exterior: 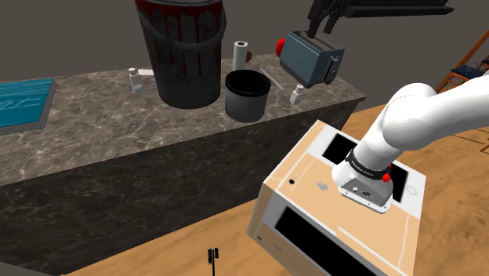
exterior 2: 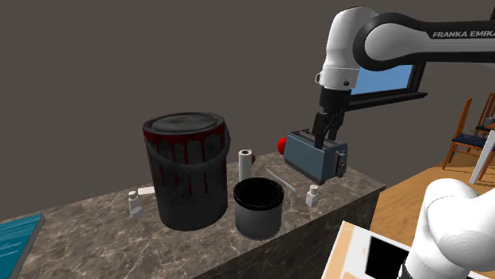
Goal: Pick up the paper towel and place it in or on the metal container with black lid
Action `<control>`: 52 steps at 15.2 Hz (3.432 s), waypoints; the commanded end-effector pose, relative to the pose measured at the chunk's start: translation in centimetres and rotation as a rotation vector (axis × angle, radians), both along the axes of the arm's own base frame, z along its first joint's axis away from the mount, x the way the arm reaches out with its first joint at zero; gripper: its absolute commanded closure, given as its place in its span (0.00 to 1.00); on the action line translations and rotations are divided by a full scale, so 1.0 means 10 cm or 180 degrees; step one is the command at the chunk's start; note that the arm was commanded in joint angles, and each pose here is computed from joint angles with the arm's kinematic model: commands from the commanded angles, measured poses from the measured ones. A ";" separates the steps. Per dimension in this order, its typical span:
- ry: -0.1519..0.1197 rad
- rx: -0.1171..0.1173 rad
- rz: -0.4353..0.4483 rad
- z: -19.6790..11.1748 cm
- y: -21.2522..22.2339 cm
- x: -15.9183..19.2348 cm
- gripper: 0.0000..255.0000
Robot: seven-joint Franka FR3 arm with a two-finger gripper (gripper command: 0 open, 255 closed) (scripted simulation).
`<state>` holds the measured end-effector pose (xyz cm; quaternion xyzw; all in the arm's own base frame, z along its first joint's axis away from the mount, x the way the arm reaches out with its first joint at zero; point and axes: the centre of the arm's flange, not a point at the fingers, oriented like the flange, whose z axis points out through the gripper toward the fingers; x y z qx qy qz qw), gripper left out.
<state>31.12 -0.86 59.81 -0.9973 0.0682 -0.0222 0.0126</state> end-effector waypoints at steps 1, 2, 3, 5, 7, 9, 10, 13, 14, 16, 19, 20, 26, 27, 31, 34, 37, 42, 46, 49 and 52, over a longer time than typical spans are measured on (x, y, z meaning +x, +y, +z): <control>0.0000 0.0000 0.0000 0.00 0.00 0.00 0.00; -0.0016 -0.0008 -0.0028 -0.06 -0.01 0.11 0.00; -0.0033 -0.0016 -0.0056 -0.12 -0.02 0.22 0.00; -0.0066 -0.0031 -0.0112 -0.24 -0.05 0.44 0.00; -0.0099 -0.0047 -0.0169 -0.35 -0.08 0.66 0.00; -0.0132 -0.0063 -0.0225 -0.46 -0.11 0.87 0.00; -0.0148 -0.0070 -0.0253 -0.52 -0.13 0.98 0.00; -0.0198 -0.0094 -0.0337 -0.68 -0.20 1.32 0.00; -0.0214 -0.0102 -0.0366 -0.73 -0.22 1.43 0.00; -0.0247 -0.0117 -0.0422 -0.83 -0.27 1.65 0.00; -0.0297 -0.0141 -0.0506 -0.98 -0.35 1.98 0.00; -0.0313 -0.0149 -0.0534 -1.03 -0.38 2.09 0.00; -0.0412 -0.0196 -0.0703 -1.31 -0.59 2.75 0.00; -0.0428 -0.0203 -0.0731 -1.35 -0.62 2.86 0.00; -0.0470 -0.0223 -0.0802 -1.51 -0.73 3.15 0.00; -0.0470 -0.0223 -0.0802 -1.67 -0.74 3.18 0.00; -0.0470 -0.0223 -0.0802 -1.82 -0.75 3.21 0.00; -0.0470 -0.0223 -0.0802 -1.85 -0.76 3.21 0.00; -0.0470 -0.0223 -0.0802 -1.85 -0.76 3.21 1.00; -0.0470 -0.0223 -0.0802 -1.85 -0.75 3.21 1.00; -0.0470 -0.0223 -0.0802 -1.85 -0.75 3.21 1.00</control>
